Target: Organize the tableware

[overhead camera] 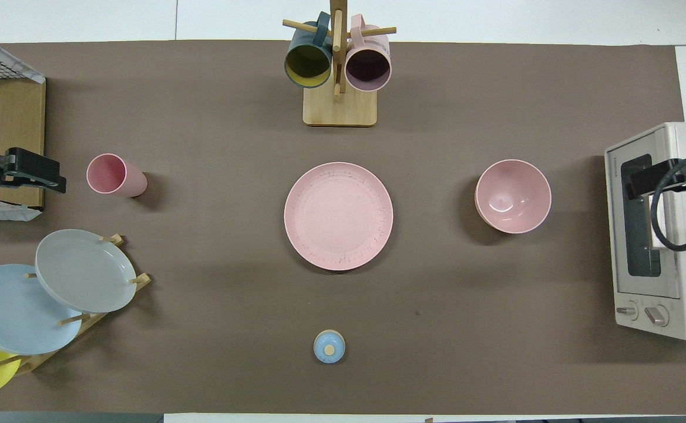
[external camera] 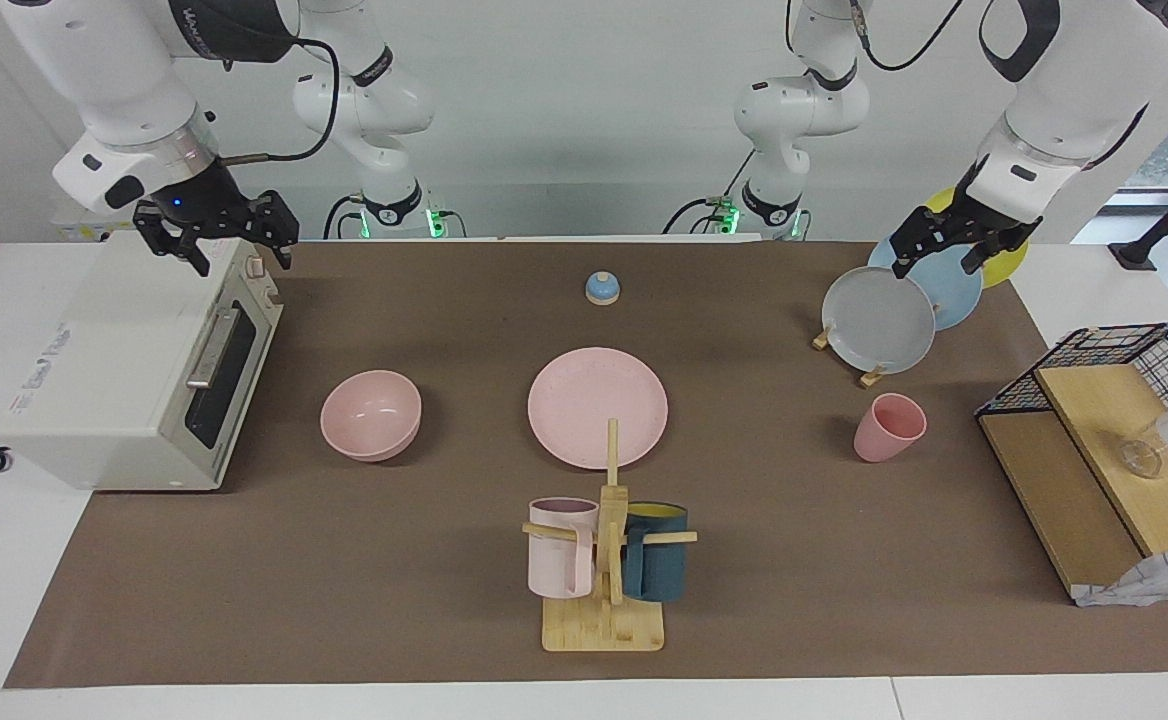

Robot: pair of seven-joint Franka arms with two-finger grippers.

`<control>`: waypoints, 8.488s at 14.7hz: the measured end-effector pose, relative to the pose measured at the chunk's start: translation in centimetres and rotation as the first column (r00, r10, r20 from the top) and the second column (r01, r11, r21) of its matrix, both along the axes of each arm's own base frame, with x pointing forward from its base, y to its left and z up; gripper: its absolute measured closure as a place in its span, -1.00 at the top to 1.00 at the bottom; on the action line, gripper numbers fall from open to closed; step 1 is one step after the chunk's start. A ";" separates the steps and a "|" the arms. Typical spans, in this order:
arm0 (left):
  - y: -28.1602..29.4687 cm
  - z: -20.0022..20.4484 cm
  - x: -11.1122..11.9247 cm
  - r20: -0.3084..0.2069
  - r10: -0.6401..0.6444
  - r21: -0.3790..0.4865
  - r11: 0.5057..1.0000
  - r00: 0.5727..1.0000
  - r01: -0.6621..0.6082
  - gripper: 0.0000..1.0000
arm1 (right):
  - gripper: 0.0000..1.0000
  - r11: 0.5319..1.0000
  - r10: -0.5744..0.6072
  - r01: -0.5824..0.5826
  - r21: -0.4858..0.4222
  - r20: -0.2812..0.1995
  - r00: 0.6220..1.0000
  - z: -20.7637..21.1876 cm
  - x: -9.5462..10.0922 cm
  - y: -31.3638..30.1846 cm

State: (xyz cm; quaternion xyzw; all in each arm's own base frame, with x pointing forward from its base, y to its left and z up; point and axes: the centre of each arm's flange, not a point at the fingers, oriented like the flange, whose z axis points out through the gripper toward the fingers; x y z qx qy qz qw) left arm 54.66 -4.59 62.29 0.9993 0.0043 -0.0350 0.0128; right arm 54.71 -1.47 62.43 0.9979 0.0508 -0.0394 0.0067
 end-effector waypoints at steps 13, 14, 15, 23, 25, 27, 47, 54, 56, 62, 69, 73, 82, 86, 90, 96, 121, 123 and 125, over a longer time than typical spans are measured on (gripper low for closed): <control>0.0 0.0 0.0 0.000 0.000 0.000 1.000 1.000 0.000 1.00 | 1.00 0.997 0.062 -0.066 0.044 0.091 0.994 -4.2 1.0 7.0; 0.0 0.0 0.0 0.000 0.000 0.000 1.000 1.000 0.000 1.00 | 1.00 0.997 0.066 -0.070 0.044 0.098 0.993 -6.4 1.0 8.8; 0.0 0.0 0.0 0.000 0.000 0.000 1.000 1.000 0.000 1.00 | 1.00 0.996 0.068 -0.074 0.046 0.107 0.992 -8.9 1.1 10.2; 0.0 0.0 0.0 0.000 0.000 0.000 1.000 1.000 0.000 1.00 | 1.00 0.991 0.111 -0.119 0.056 0.132 0.985 -24.9 0.2 13.5; 0.0 0.0 0.0 0.000 -0.001 0.000 1.000 1.000 0.001 1.00 | 1.00 0.990 0.122 -0.131 0.051 0.141 0.982 -25.2 0.1 13.9; -0.3 0.0 0.0 0.000 -0.005 0.000 1.000 1.000 0.005 1.00 | 0.90 0.985 0.168 -0.172 0.016 0.154 0.974 -26.1 0.0 14.4; -0.2 0.3 -0.1 0.013 0.001 0.000 1.000 1.000 -0.001 1.00 | -0.93 0.983 0.181 -0.179 -0.029 0.081 0.980 -23.6 0.7 18.8; 0.9 -8.0 4.5 0.046 0.026 -0.011 1.000 0.999 -0.026 1.00 | -0.93 1.000 -0.016 0.014 0.012 0.113 0.994 -15.0 -0.3 35.9; 0.8 -13.8 7.5 0.042 0.006 -0.009 1.000 0.999 -0.005 1.00 | -0.93 0.998 -0.060 0.060 0.002 0.104 0.993 -15.8 -1.0 40.8; 0.3 -20.9 9.9 0.008 -0.048 -0.010 0.999 0.999 0.048 1.00 | -0.93 0.989 -0.149 0.149 0.013 0.136 0.979 -22.9 -0.6 49.6; -0.8 -23.5 8.8 -0.030 -0.070 -0.011 0.997 0.997 0.070 1.00 | -0.93 0.992 -0.127 0.126 0.016 0.159 0.979 -26.3 -1.0 49.7; -0.9 -24.5 8.4 -0.044 -0.071 -0.011 0.997 0.997 0.070 0.75 | -0.54 0.993 -0.121 0.121 0.015 0.173 0.978 -26.3 -1.2 49.4; -0.8 -24.3 8.3 -0.031 -0.098 -0.011 0.995 0.995 0.098 -0.89 | 1.00 0.991 -0.131 0.136 -0.015 0.192 0.973 -10.7 4.4 36.0; -3.2 -16.9 9.2 -0.037 -0.007 -0.017 1.000 0.999 0.007 -0.89 | 1.00 0.992 -0.126 0.127 -0.006 0.081 0.989 -3.9 4.5 20.5; -13.1 -6.7 6.9 -0.047 0.201 -0.046 0.978 0.978 -0.203 -0.89 | 1.00 0.998 -0.062 0.061 0.010 0.052 0.997 -0.3 1.9 9.0; -34.6 -7.1 -1.1 -0.012 0.304 -0.074 0.950 0.953 -0.304 -0.89 | 1.00 0.998 -0.067 0.066 -0.005 -0.008 0.998 -4.9 0.5 5.9; -42.6 -23.6 -4.4 -0.035 0.376 -0.008 0.926 0.926 -0.377 -0.53 | 1.00 0.992 -0.128 0.128 -0.023 -0.036 0.991 -3.6 -0.5 1.7; -42.4 -23.5 -4.2 -0.033 0.380 -0.008 0.925 0.924 -0.381 -0.12 | 1.00 0.992 -0.129 0.128 -0.024 -0.042 0.991 -3.6 -0.6 1.7; -41.4 -22.7 -3.4 -0.022 0.389 -0.012 0.921 0.921 -0.389 0.35 | 1.00 0.991 -0.129 0.128 -0.023 -0.037 0.991 -3.3 -0.7 1.6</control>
